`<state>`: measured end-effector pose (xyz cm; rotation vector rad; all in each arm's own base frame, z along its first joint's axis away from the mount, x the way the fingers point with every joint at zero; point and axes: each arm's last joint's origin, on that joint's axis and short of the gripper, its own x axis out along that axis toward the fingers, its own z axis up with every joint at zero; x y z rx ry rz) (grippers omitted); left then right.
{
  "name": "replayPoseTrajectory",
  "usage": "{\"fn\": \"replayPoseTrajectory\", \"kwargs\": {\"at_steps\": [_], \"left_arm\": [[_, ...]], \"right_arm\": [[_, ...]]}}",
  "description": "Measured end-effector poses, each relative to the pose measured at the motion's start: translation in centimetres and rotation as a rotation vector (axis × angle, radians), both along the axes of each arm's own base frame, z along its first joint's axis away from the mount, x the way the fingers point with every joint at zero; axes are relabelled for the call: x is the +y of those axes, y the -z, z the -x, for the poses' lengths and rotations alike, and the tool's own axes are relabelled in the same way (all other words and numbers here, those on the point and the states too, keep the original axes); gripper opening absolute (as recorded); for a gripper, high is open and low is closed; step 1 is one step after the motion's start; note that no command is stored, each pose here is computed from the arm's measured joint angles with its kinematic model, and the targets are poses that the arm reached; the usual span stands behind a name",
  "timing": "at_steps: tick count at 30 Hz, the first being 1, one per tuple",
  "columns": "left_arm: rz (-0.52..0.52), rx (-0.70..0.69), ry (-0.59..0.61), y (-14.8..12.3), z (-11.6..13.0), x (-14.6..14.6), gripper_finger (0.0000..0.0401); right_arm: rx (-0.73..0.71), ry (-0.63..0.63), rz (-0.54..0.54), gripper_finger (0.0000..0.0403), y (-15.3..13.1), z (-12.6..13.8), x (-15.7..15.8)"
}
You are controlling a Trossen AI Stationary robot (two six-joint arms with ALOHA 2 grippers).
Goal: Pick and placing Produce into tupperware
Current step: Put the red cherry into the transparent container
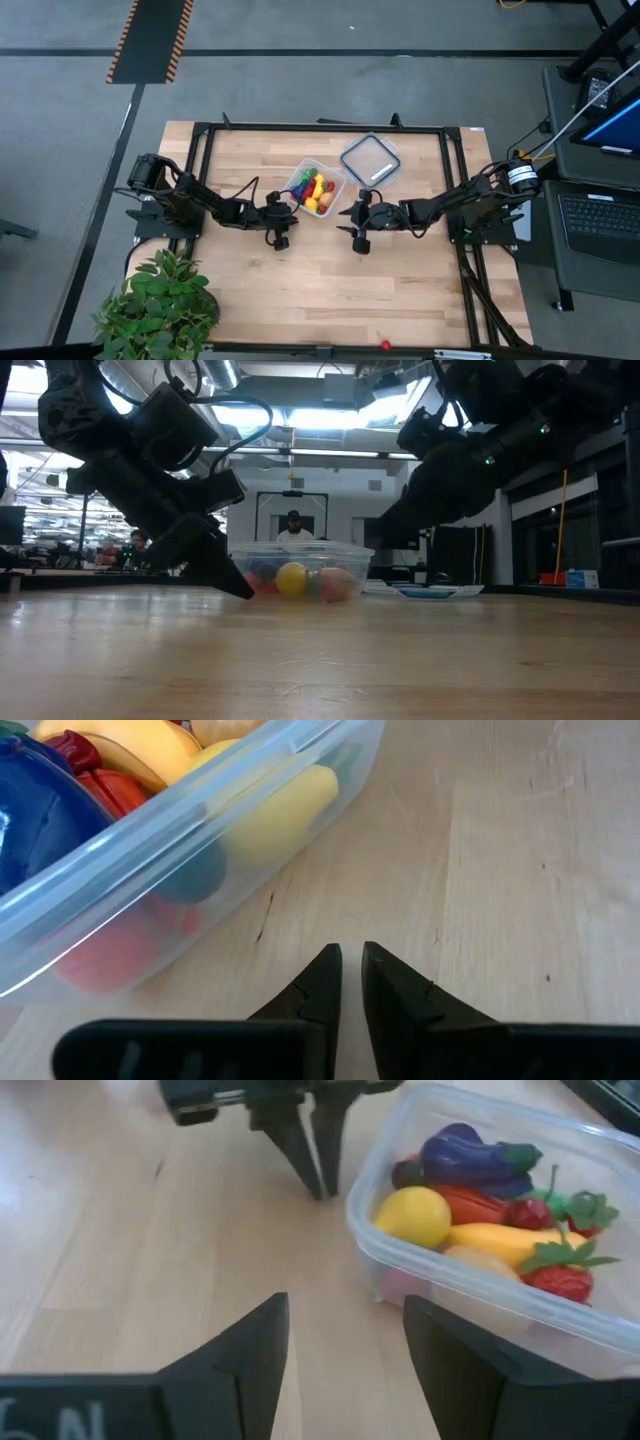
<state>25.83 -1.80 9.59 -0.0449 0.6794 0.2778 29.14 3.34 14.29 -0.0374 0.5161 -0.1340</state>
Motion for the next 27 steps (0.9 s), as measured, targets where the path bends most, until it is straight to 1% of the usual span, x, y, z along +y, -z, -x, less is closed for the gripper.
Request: {"fn": "replayPoseTrajectory", "kwargs": {"at_steps": [3, 5, 9, 11, 13, 17, 20, 22, 24, 27], "left_arm": [[-0.007, -0.001, -0.008, 0.0, 0.0, 0.0, 0.0039], [-0.007, 0.000, -0.008, 0.0, 0.0, 0.0, 0.0035], [0.001, -0.005, -0.014, 0.0, 0.0, 0.0, 0.0014], [0.021, -0.047, -0.016, -0.3, -0.2, 0.0, 0.0004], [0.054, -0.126, 0.035, -0.9, -0.7, -0.2, 0.0004], [0.116, -0.286, 0.246, -2.4, -1.6, -0.9, 0.0016], [0.171, -0.347, 0.333, -3.0, -1.8, -1.2, 0.0023], [0.186, -0.357, 0.345, -3.1, -1.8, -1.4, 0.0029], [0.175, -0.359, 0.348, -3.1, -1.8, -1.6, 0.0038], [0.163, -0.364, 0.347, -3.2, -1.8, -1.9, 0.0061]], "right_arm": [[0.002, -0.021, 0.013, 0.0200, -0.3, 0.1, 0.0], [0.000, -0.021, 0.016, 0.0200, -1.2, 0.4, 0.0], [0.104, -0.006, 0.006, 0.0200, -3.9, 1.2, -0.1], [0.166, -0.010, -0.010, 0.0200, -5.7, 1.5, 0.0], [0.234, 0.001, -0.033, 0.0200, -7.4, 2.0, 0.3], [0.376, 0.025, -0.074, 0.0200, -9.9, 2.9, 1.2], [0.466, 0.014, -0.161, 0.0200, -11.5, 3.5, 2.1], [0.498, 0.012, -0.257, 0.0200, -12.4, 3.8, 2.7], [0.517, 0.007, -0.357, 0.0200, -13.2, 3.9, 3.4], [0.520, 0.005, -0.463, 0.0200, -13.7, 4.0, 4.4]]}}
